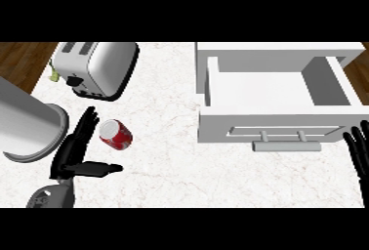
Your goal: Pick up the can, place it into the drawer and close the drawer
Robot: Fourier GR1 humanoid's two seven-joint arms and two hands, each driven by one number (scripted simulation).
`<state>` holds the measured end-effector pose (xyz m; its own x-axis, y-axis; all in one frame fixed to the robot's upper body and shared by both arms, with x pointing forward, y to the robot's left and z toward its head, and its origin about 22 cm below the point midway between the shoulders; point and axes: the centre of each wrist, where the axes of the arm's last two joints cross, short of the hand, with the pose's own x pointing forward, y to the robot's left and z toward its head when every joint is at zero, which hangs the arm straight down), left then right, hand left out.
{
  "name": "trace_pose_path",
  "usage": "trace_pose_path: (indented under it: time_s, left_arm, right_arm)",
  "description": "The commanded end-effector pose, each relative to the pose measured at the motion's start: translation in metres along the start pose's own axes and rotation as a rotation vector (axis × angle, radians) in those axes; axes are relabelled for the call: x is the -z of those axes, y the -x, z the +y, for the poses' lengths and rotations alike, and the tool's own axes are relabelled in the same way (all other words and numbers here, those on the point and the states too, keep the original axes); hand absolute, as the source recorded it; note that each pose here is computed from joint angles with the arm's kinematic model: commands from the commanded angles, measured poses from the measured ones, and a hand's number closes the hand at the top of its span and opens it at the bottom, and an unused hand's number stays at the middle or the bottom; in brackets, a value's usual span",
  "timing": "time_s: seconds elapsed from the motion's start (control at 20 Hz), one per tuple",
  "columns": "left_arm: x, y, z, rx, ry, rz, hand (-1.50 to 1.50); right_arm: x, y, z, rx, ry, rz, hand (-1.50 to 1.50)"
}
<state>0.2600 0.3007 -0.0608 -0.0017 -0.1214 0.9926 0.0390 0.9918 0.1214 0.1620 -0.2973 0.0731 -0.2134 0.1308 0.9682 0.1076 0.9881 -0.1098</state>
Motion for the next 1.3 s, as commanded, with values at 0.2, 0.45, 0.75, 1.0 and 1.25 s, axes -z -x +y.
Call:
trace_pose_path:
  time_s: [0.2, 0.45, 0.75, 1.0, 1.25]
  left_arm:
    - [0.003, 0.032, 0.007, -0.008, -0.014, 0.031, -1.5]
    - [-0.009, 0.039, 0.018, -0.047, -0.037, 0.057, -1.5]
    - [0.023, 0.039, 0.032, -0.036, -0.035, 0.019, -1.5]
    - [0.011, 0.043, -0.001, -0.037, -0.012, 0.036, -1.5]
    - [0.023, 0.059, 0.01, -0.036, -0.018, 0.048, -1.5]
  right_arm:
    - [-0.025, 0.01, -0.013, 0.015, 0.0, -0.026, -1.5]
    - [-0.008, -0.009, 0.002, 0.006, 0.013, -0.013, -1.5]
    - [-0.008, -0.015, -0.005, -0.003, -0.006, -0.006, -1.5]
    - [0.017, -0.01, 0.014, -0.003, 0.004, -0.02, -1.5]
    - [-0.012, -0.012, 0.004, -0.003, -0.005, -0.001, -1.5]
